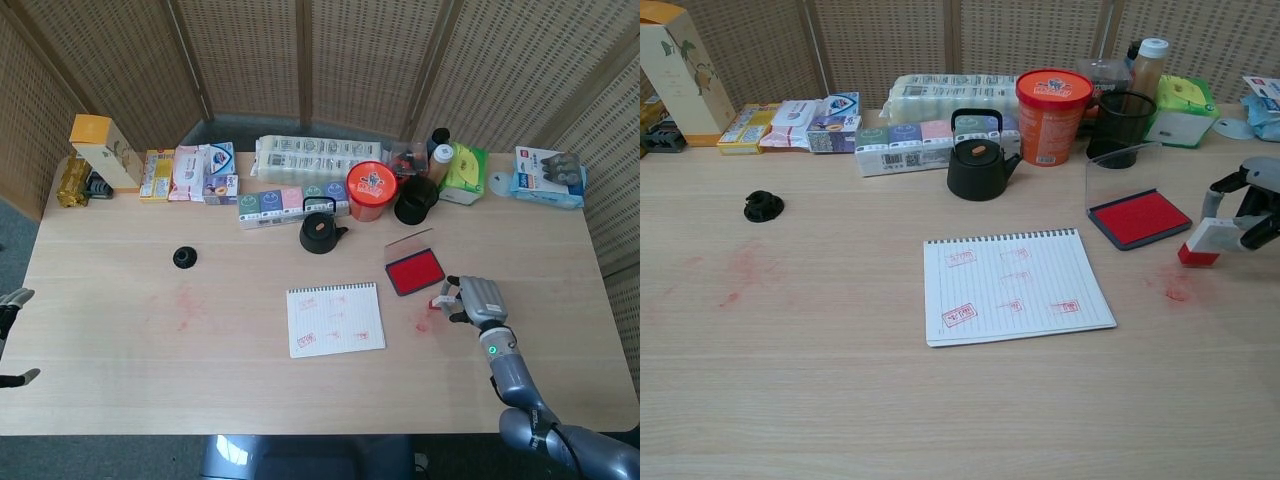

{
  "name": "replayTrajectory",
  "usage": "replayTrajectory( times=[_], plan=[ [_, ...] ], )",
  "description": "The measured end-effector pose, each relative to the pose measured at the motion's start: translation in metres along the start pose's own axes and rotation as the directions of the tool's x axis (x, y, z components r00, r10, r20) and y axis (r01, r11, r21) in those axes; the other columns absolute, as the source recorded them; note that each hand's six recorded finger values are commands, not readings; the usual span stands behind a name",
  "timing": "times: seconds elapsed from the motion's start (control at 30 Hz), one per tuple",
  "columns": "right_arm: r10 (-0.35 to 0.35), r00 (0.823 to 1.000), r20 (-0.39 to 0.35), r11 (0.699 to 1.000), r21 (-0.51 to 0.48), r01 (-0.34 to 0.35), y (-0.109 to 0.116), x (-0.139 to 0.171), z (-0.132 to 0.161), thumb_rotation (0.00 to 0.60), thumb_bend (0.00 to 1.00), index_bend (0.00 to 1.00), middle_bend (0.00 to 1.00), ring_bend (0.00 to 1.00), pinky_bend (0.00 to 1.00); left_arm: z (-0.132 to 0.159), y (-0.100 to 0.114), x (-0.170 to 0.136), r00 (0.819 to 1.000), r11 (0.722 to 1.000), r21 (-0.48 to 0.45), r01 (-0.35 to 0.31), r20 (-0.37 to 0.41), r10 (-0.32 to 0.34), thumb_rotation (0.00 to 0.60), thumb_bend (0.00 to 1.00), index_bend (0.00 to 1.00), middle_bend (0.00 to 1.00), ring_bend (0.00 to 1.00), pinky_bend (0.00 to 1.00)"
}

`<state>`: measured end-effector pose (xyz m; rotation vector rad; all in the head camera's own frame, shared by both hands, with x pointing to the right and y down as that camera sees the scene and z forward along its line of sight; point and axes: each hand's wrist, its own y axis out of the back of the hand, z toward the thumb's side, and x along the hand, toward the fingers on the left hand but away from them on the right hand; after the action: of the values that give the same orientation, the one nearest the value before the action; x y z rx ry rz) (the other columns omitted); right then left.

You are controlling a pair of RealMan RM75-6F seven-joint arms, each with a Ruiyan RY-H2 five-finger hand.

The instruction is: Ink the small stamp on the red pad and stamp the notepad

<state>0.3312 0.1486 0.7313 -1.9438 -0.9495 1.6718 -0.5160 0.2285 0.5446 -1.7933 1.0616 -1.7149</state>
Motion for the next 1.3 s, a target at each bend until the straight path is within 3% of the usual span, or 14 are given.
replayTrajectory(
  times=[0.17, 0.57, 0.77, 0.87, 0.93, 0.97, 1.1, 1.2, 1.3],
  plan=[
    [0.010, 1.000, 0.001, 1.000, 0.002, -0.010, -0.002, 0.000, -0.002, 0.600, 0.36, 0.41, 0.99, 1.00, 1.00, 0.000, 0.000, 0.000, 1.000, 1.000, -0.001, -0.001, 0.001, 0.001, 0.600, 0.00, 0.00, 0.00, 0.00, 0.10],
    [0.001, 1.000, -0.001, 1.000, -0.006, -0.001, 0.002, 0.004, -0.002, 0.600, 0.36, 0.38, 0.99, 1.00, 1.00, 0.001, 0.000, -0.001, 1.000, 1.000, -0.002, -0.002, 0.003, 0.002, 0.600, 0.00, 0.00, 0.00, 0.00, 0.10],
    [-0.026, 0.999, -0.046, 1.000, -0.012, 0.025, 0.016, 0.020, 0.010, 0.600, 0.36, 0.37, 0.97, 1.00, 1.00, 0.001, 0.000, -0.001, 1.000, 1.000, -0.002, -0.002, 0.004, 0.002, 0.600, 0.00, 0.00, 0.00, 0.00, 0.10],
    [-0.062, 0.995, -0.076, 0.998, -0.005, 0.062, 0.028, 0.030, 0.014, 0.600, 0.34, 0.36, 0.90, 0.98, 1.00, 0.001, 0.000, -0.001, 1.000, 1.000, -0.002, -0.002, 0.004, 0.002, 0.600, 0.00, 0.00, 0.00, 0.00, 0.10],
    [-0.092, 0.992, -0.092, 0.996, 0.004, 0.093, 0.035, 0.036, 0.013, 0.600, 0.32, 0.34, 0.80, 0.88, 0.97, 0.001, 0.001, -0.001, 1.000, 1.000, -0.002, -0.005, 0.005, 0.005, 0.600, 0.00, 0.00, 0.00, 0.00, 0.10],
    [-0.105, 0.990, -0.099, 0.994, 0.008, 0.106, 0.038, 0.039, 0.011, 0.600, 0.31, 0.32, 0.72, 0.78, 0.92, 0.001, 0.001, -0.002, 1.000, 1.000, -0.002, -0.006, 0.006, 0.006, 0.600, 0.00, 0.00, 0.00, 0.00, 0.10],
    [-0.168, 0.977, -0.133, 0.985, 0.028, 0.173, 0.052, 0.056, 0.004, 0.600, 0.24, 0.28, 0.39, 0.34, 0.60, 0.003, 0.002, -0.004, 1.000, 1.000, 0.002, -0.013, 0.019, 0.013, 0.600, 0.00, 0.00, 0.00, 0.00, 0.10],
    [-0.214, 0.964, -0.156, 0.974, 0.039, 0.223, 0.060, 0.073, -0.002, 0.600, 0.14, 0.23, 0.22, 0.15, 0.39, 0.004, 0.002, -0.005, 1.000, 1.000, 0.006, -0.017, 0.026, 0.017, 0.600, 0.00, 0.00, 0.00, 0.00, 0.10],
    [-0.243, 0.958, -0.153, 0.967, 0.045, 0.252, 0.062, 0.092, -0.011, 0.600, 0.08, 0.20, 0.13, 0.06, 0.27, 0.005, 0.001, -0.006, 0.999, 1.000, 0.016, -0.023, 0.034, 0.022, 0.600, 0.00, 0.00, 0.00, 0.00, 0.10]
  ],
)
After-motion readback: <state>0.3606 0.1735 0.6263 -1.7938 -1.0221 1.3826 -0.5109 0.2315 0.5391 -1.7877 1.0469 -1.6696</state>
